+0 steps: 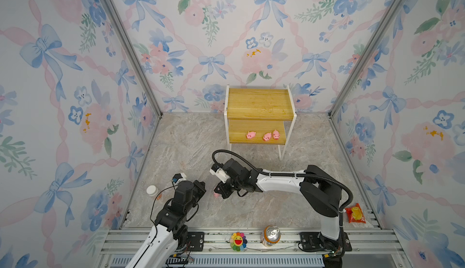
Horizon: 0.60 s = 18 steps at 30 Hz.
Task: Place and organize the plastic toys onto the shelf
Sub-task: 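Move the right gripper across to the pig beside the left gripper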
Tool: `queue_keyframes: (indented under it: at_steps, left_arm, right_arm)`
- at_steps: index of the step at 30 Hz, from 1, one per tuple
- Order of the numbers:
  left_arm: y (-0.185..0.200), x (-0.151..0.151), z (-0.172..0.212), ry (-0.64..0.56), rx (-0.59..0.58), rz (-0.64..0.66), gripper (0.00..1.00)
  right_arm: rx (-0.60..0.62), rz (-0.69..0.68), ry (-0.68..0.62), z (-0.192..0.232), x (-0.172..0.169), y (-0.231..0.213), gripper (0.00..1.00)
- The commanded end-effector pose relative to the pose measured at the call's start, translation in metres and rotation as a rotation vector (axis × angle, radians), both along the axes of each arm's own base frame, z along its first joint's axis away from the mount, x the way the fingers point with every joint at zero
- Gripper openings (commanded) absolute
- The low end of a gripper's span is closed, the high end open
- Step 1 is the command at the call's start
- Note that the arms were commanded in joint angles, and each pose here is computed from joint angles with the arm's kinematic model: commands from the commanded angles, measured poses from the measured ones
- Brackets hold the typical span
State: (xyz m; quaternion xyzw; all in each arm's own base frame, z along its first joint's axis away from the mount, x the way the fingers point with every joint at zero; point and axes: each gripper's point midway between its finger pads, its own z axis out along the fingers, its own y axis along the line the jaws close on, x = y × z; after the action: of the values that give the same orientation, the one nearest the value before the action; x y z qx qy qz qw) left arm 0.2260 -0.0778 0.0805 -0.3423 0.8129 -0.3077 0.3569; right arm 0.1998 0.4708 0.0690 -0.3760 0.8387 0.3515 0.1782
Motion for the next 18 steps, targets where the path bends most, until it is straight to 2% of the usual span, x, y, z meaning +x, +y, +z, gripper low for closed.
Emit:
queue_keyframes:
  at_steps: [1, 8, 18]
  left_arm:
    - [0.006, -0.004, -0.012, 0.020, 0.040, 0.004, 0.00]
    - [0.007, -0.005, -0.014, 0.023, 0.039, 0.007, 0.00]
    - [0.008, -0.004, -0.014, 0.021, 0.044, 0.005, 0.00]
  right_arm:
    - [-0.033, -0.019, 0.029, -0.017, 0.002, -0.007, 0.02]
    - [-0.073, -0.019, 0.038, -0.031, 0.002, -0.013, 0.02]
    - [-0.121, -0.086, 0.063, -0.048, 0.012, -0.035, 0.01]
